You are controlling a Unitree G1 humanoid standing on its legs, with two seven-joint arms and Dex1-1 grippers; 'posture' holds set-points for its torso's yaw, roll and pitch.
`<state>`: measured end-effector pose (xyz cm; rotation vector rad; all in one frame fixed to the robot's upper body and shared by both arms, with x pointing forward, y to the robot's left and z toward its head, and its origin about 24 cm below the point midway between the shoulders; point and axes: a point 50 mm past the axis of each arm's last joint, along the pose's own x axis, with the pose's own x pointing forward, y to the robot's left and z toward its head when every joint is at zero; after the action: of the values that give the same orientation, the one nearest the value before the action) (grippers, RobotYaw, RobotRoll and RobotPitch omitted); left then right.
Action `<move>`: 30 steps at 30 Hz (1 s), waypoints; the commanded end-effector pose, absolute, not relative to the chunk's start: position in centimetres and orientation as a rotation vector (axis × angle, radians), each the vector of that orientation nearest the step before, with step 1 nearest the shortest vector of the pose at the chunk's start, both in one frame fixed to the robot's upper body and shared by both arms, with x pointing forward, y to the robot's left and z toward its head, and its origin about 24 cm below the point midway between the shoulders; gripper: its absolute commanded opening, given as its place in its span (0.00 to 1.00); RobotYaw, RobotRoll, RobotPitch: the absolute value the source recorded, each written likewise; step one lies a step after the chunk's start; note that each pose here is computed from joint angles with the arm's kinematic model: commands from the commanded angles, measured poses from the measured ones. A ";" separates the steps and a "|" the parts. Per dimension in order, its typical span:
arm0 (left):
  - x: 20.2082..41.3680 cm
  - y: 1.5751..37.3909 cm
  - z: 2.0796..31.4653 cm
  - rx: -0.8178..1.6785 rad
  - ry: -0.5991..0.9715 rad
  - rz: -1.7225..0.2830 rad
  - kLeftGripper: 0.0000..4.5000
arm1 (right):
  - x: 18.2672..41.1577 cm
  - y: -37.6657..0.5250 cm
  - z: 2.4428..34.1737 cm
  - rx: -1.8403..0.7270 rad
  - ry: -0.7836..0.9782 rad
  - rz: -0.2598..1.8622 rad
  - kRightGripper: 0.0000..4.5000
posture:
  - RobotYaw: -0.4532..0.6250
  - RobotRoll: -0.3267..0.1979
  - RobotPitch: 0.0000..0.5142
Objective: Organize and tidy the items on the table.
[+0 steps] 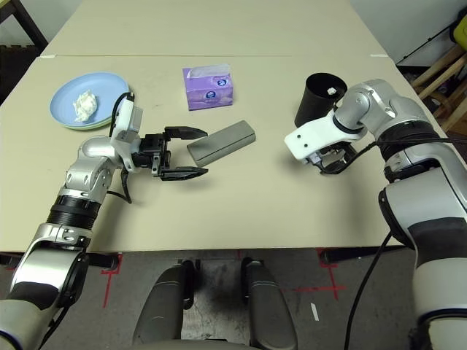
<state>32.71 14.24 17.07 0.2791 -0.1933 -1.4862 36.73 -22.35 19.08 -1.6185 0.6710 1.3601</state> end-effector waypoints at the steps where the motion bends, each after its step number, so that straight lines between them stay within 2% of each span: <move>1: 32.4 14.3 16.9 0.290 -0.185 -1.493 1.00 | 36.7 -22.5 19.0 -1.620 0.686 1.365 1.00 | 0.55 0.62 0.43; 4: 32.4 14.4 16.9 0.291 -0.185 -1.492 1.00 | 36.7 -22.5 18.9 -1.622 0.698 1.372 0.86 | 0.55 0.62 0.43; 13: 32.4 14.4 17.0 0.293 -0.186 -1.490 1.00 | 36.6 -22.5 18.8 -1.603 0.688 1.382 0.11 | 0.55 0.62 0.42; 18: 32.5 14.4 17.0 0.296 -0.185 -1.489 1.00 | 36.5 -22.3 19.8 -1.532 0.640 1.398 0.09 | 0.54 0.62 0.41; 23: 32.6 14.4 17.0 0.297 -0.183 -1.490 1.00 | 36.1 -21.6 21.6 -1.207 0.529 1.430 0.09 | 0.53 0.62 0.41; 30: 32.7 14.2 17.0 0.294 -0.189 -1.493 1.00 | 34.5 -20.3 23.8 -0.627 0.308 1.483 0.09 | 0.53 0.62 0.40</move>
<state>32.78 14.48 17.17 0.2873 -0.1899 -1.4796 34.88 -20.42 23.27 -0.7672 0.3610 1.4629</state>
